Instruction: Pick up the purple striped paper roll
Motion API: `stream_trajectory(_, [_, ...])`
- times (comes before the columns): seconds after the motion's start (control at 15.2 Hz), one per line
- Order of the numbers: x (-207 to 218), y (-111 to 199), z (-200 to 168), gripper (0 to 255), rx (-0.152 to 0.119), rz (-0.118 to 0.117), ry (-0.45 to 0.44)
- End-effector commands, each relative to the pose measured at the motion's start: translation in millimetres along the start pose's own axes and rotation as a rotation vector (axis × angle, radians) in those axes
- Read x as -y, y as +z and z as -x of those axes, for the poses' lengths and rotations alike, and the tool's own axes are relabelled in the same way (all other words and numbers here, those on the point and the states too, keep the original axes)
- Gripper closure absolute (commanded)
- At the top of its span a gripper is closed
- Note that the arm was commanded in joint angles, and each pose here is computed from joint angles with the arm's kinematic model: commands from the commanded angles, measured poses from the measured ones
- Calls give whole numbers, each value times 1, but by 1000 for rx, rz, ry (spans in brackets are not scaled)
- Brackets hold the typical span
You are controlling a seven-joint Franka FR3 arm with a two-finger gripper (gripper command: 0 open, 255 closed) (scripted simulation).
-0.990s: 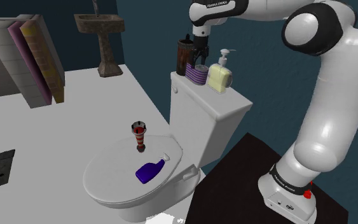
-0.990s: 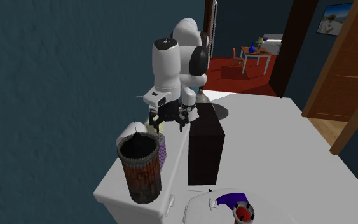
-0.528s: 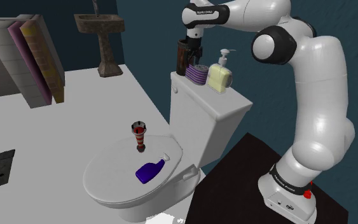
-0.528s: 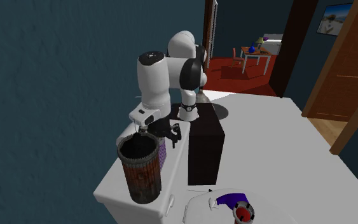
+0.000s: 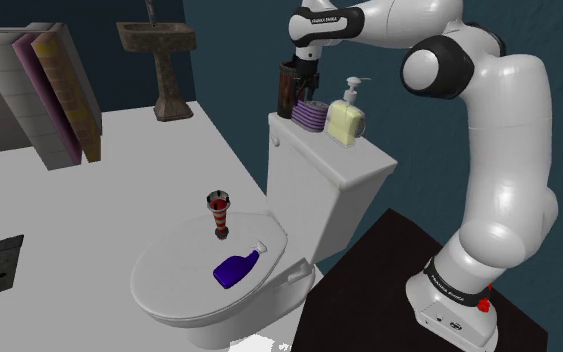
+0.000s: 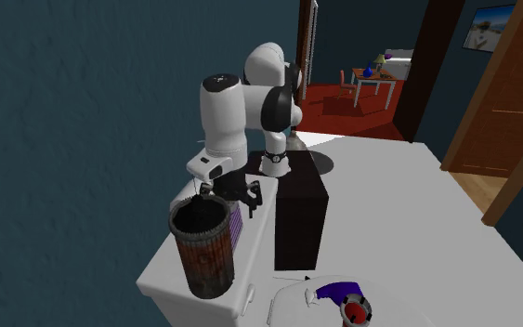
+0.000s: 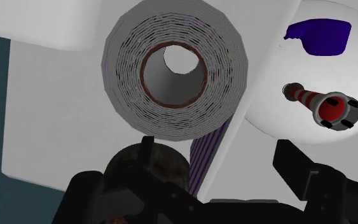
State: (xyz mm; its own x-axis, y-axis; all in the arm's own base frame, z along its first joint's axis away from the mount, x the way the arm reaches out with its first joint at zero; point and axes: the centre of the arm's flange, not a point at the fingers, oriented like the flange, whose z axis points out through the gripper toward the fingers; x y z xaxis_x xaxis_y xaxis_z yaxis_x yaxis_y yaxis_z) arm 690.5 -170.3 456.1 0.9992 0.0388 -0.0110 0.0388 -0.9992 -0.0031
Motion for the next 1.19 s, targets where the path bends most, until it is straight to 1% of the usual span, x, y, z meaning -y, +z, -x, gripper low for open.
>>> stream_trajectory(0.0, [3,39,-3,255,55,-19,-4])
stream_trajectory(0.07, [3,33,-1,255,54,-18,-4])
stream_trajectory(0.2, [1,41,-8,255,55,-19,-4])
stream_trajectory(0.26, [11,41,-10,255,56,-18,-4])
stream_trajectory(0.33, [5,39,-7,255,56,-18,-3])
stream_trajectory(0.4, [7,35,-9,255,55,-19,-4])
stream_trajectory(0.46, [14,40,-15,255,56,-18,-4])
stream_trajectory(0.53, [3,35,-6,255,54,-19,-4])
stream_trajectory(1.12, [3,-13,-5,255,54,-19,-4])
